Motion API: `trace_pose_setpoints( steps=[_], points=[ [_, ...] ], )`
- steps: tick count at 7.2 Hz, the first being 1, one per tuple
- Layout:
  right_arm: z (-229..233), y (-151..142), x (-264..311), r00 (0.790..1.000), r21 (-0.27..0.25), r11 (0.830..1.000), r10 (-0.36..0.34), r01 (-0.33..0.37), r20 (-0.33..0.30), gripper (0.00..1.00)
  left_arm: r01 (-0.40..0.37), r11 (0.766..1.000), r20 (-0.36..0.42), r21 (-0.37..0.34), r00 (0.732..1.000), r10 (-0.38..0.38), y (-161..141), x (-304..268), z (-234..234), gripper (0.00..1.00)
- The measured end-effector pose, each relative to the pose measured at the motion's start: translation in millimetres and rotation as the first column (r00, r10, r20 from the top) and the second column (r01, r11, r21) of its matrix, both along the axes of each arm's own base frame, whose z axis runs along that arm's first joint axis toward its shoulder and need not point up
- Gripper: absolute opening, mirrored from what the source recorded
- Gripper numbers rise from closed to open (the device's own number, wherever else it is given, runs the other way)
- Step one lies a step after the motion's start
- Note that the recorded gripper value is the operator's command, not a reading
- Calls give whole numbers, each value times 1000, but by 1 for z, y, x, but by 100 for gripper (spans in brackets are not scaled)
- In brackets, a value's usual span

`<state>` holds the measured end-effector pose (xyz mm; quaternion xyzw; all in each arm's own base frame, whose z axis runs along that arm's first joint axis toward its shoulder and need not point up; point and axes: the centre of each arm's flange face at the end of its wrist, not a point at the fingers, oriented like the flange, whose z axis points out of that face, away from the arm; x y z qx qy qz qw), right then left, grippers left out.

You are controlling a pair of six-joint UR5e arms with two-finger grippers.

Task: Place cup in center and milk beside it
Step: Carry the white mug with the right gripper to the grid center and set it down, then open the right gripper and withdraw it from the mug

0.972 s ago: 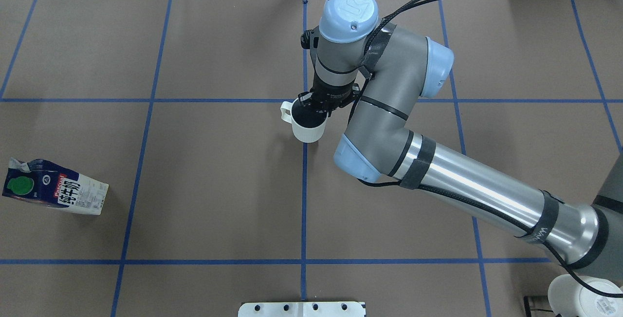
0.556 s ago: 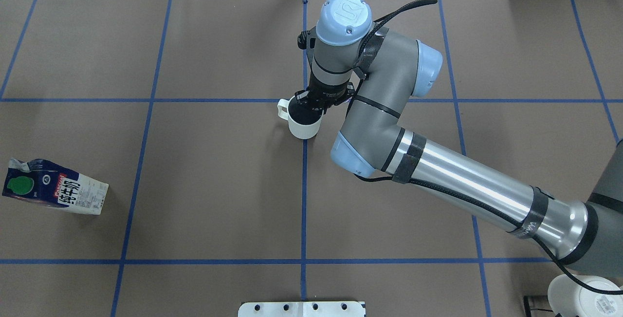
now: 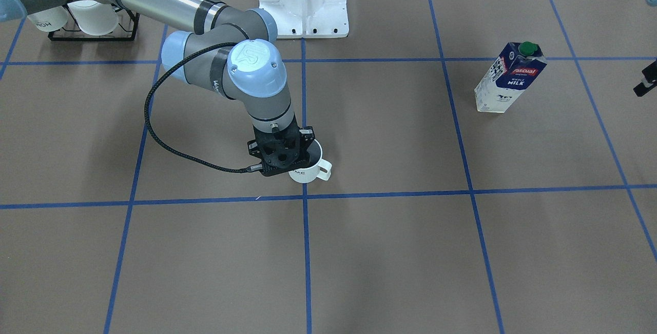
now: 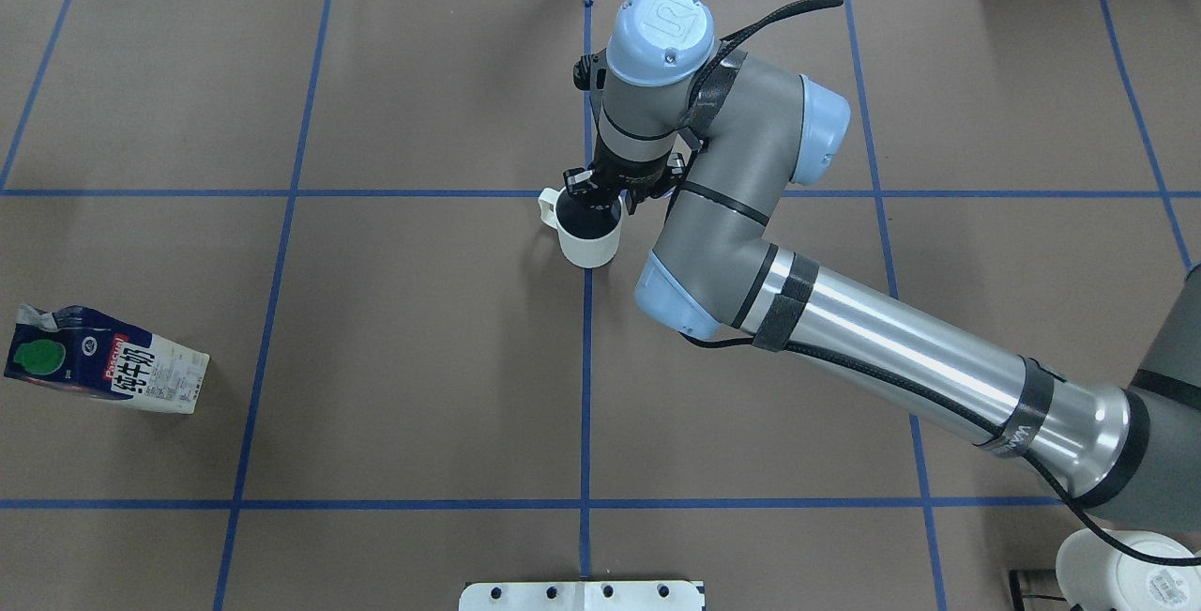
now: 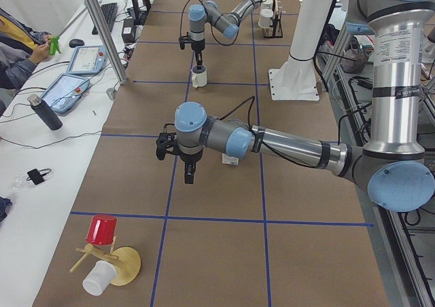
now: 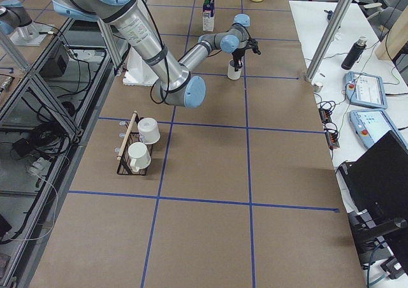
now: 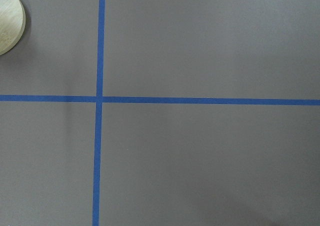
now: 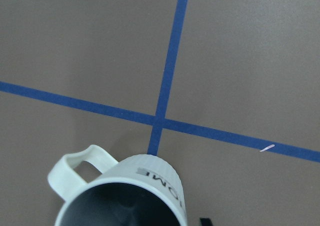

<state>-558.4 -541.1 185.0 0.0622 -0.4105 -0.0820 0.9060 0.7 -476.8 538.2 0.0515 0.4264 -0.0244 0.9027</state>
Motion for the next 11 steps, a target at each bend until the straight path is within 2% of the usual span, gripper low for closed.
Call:
trace_pose_setpoints(
  steps=[2, 4, 6, 7, 9, 11],
  points=[
    [-15, -11, 22, 999, 1, 1000, 22, -22, 31, 100, -7, 1000, -2, 29, 1000, 7, -2, 5, -16, 98],
    [2, -32, 98, 996, -24, 998, 54, -53, 74, 100, -38, 995, 11, 93, 999, 38, 3, 41, -65, 97],
    [84, -34, 198, 997, -13, 998, 62, -61, 55, 100, -82, 986, 8, 144, 997, 82, 20, 80, -109, 97],
    [135, -29, 257, 998, 0, 998, 59, -59, 28, 100, -95, 985, -1, 144, 995, 96, 29, 97, -124, 97],
    [236, -8, 377, 999, 33, 999, 35, -34, -33, 100, -141, 981, 7, 136, 990, 142, 46, 136, -135, 98],
    [294, 8, 443, 997, 73, 997, -4, 10, -79, 100, -126, 989, 13, 73, 992, 126, 75, 140, -131, 98]
  ],
)
